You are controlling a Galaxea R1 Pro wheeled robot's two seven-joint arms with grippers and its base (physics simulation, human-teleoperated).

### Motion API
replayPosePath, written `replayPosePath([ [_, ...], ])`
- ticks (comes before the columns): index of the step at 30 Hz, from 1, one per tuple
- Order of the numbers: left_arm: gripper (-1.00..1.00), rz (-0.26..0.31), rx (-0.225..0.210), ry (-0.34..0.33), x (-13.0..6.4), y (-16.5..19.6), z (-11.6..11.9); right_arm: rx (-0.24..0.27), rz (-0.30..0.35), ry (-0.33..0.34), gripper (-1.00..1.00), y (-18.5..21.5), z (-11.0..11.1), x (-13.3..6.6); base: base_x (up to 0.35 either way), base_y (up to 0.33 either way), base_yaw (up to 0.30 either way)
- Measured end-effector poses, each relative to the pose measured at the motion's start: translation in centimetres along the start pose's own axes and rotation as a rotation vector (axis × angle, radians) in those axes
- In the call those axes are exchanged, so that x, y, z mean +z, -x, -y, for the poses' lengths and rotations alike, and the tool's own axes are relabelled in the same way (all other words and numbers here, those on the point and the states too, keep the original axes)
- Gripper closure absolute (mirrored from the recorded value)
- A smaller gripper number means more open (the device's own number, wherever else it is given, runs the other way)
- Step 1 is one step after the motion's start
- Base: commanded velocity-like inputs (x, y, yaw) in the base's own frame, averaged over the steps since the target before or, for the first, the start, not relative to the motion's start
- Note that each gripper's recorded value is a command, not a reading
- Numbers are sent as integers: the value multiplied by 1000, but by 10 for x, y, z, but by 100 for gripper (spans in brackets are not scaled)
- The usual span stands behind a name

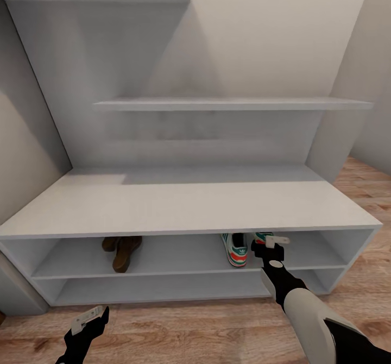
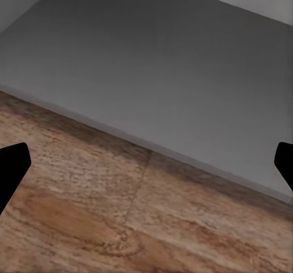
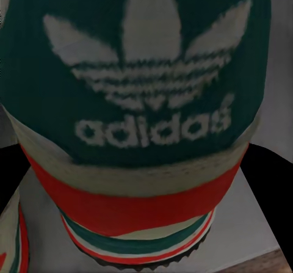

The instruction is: Pick up the two gym shoes and the two sandals from the corridor floor and place them onto the hallstand (shoe rack) in the corridor, making sure they are on the rack and not on the floor. Arrange them so the two gym shoes are next to each other and the two sandals are next to each other.

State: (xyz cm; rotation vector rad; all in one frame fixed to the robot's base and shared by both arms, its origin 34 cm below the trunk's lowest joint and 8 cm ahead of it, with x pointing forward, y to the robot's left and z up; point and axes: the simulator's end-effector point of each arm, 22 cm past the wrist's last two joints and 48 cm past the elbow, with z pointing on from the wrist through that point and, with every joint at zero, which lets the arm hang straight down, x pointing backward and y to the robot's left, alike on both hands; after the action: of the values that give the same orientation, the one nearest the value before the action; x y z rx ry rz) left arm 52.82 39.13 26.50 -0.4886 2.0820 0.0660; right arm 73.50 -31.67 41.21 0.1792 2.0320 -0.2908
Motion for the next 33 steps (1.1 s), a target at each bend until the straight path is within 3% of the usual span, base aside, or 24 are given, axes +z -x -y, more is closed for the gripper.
replayPosePath([
  [33, -100, 0, 0, 0, 0, 0, 0, -6, -40, 13, 100, -20, -6, -3, 0, 0, 0],
])
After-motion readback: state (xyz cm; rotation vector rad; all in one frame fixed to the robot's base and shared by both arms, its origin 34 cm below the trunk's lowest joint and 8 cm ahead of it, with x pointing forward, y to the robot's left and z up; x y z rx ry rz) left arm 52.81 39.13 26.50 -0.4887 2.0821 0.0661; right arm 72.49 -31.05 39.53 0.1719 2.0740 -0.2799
